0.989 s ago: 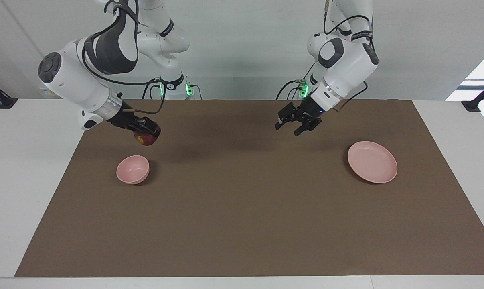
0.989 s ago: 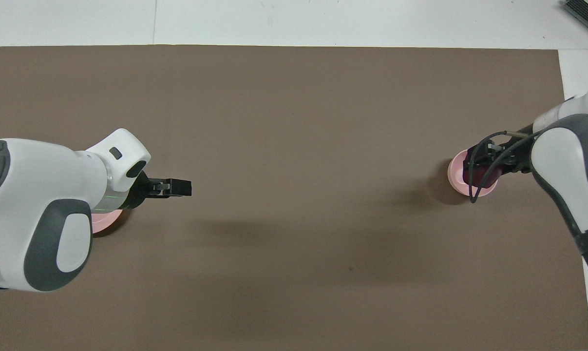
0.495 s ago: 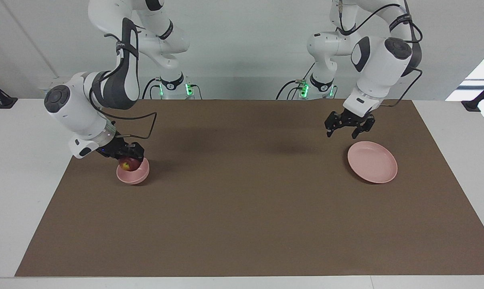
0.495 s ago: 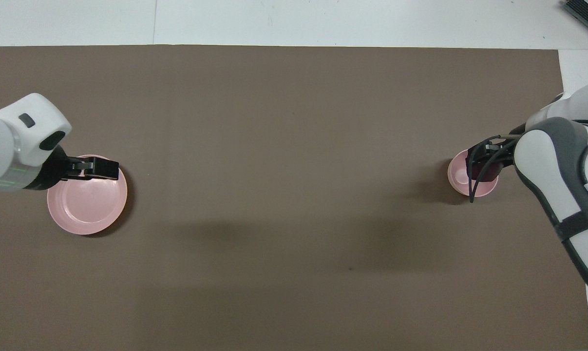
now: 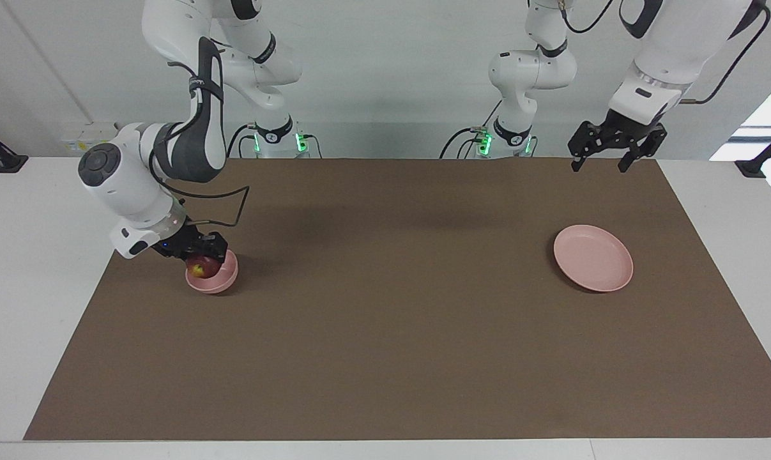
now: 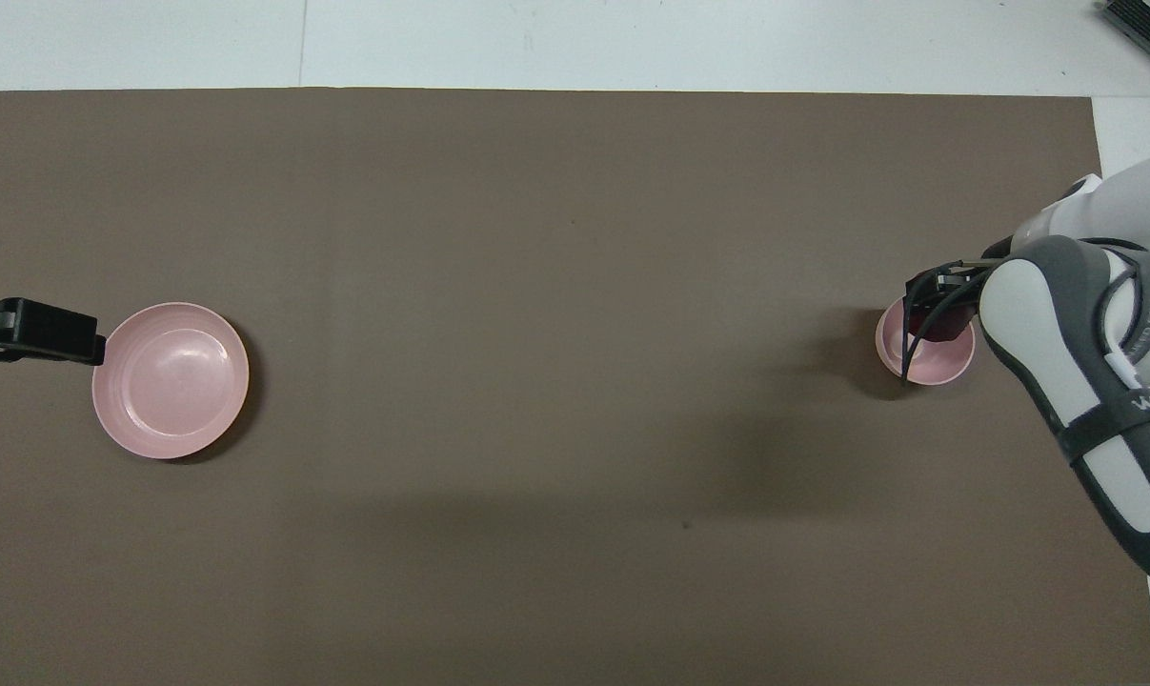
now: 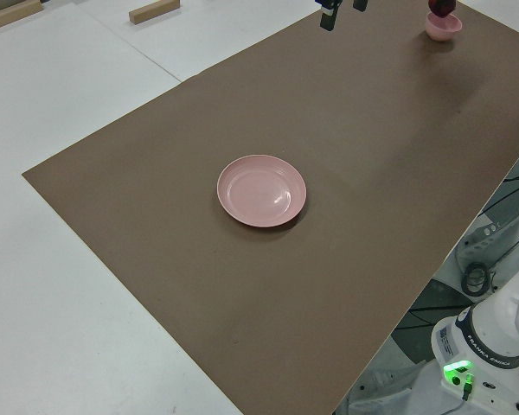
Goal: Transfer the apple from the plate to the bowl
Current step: 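Lower the apple into the pink bowl while the left gripper retracts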
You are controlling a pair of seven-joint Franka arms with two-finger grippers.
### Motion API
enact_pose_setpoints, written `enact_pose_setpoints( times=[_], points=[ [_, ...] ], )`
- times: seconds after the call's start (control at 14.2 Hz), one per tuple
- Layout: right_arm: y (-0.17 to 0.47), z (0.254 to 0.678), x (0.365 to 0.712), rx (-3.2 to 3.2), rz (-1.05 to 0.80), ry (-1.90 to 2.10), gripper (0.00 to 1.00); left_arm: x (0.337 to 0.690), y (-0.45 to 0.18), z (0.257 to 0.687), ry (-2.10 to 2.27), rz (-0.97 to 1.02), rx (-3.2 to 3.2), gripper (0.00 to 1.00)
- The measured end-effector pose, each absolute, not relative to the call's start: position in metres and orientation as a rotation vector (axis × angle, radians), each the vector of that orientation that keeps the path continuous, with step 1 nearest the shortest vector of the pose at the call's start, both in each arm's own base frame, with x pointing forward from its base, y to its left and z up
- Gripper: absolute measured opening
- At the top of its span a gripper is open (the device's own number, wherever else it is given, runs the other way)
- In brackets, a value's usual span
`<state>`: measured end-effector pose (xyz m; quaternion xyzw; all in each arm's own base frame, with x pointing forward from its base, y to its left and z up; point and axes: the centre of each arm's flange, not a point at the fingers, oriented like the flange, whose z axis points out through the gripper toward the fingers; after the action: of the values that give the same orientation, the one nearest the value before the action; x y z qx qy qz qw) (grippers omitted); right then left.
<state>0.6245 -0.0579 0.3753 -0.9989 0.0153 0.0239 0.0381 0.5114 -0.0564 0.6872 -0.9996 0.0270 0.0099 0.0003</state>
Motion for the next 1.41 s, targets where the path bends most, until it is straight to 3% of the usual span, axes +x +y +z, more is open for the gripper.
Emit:
enact_pose_setpoints(
  times=[1.41],
  points=[
    [-0.062, 0.353, 0.614, -3.048, 0.21, 0.057, 0.8, 0.517, -0.043, 0.703, 0.047, 0.075, -3.139, 1.0]
  ],
)
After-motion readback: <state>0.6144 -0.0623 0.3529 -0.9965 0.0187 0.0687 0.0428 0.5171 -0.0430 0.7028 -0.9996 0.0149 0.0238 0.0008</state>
